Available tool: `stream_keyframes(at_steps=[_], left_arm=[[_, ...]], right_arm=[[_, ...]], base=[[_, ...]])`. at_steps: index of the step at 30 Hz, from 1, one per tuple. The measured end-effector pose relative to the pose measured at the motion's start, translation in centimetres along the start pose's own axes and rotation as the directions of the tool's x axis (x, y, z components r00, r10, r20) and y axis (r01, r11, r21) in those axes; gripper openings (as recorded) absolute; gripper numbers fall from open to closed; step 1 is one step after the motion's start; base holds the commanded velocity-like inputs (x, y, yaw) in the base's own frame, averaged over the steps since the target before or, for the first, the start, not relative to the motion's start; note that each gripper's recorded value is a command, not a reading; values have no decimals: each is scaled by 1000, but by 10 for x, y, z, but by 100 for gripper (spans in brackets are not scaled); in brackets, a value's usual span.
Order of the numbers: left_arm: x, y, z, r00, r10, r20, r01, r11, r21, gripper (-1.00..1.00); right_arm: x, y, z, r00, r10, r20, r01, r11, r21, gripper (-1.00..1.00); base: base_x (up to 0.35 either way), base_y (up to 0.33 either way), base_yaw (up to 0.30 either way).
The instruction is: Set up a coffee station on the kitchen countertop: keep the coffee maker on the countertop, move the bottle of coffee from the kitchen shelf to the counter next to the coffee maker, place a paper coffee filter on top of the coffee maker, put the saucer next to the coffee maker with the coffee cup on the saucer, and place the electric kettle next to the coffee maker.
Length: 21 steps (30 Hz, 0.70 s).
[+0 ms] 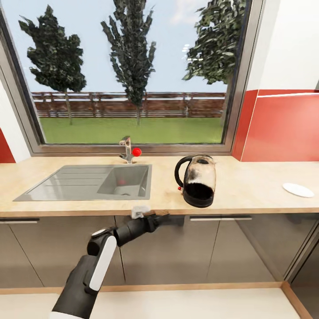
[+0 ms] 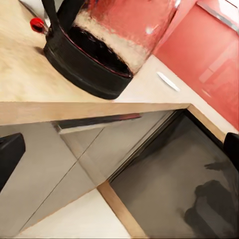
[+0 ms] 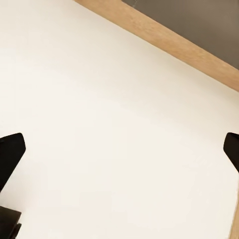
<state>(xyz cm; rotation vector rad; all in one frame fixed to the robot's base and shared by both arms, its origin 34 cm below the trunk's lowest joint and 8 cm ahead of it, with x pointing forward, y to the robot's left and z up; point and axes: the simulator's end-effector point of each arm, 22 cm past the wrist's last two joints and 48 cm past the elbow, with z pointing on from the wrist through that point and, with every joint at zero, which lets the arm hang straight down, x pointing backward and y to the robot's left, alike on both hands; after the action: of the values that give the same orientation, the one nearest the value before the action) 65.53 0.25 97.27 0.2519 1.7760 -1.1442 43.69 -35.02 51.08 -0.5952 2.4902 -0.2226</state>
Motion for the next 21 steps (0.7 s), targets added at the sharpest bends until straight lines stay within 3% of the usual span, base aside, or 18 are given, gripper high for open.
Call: stream_keyframes(at_steps=[7,14,21], left_arm=[[33,-3,4,997,-61,-39,62,998,10,100],[22,2,-9,995,-100,12,99,995,7,100],[-5,2,-21,991,-111,80,109,994,18,100]], right_arm=[[-3,30,1,1000,12,10,-11,999,-39,100],[-13,58,1,999,29,19,-27,997,-72,100],[-13,60,1,999,30,19,-29,997,-75,100]], base=[[0,0,0],[0,0,0],[0,0,0]])
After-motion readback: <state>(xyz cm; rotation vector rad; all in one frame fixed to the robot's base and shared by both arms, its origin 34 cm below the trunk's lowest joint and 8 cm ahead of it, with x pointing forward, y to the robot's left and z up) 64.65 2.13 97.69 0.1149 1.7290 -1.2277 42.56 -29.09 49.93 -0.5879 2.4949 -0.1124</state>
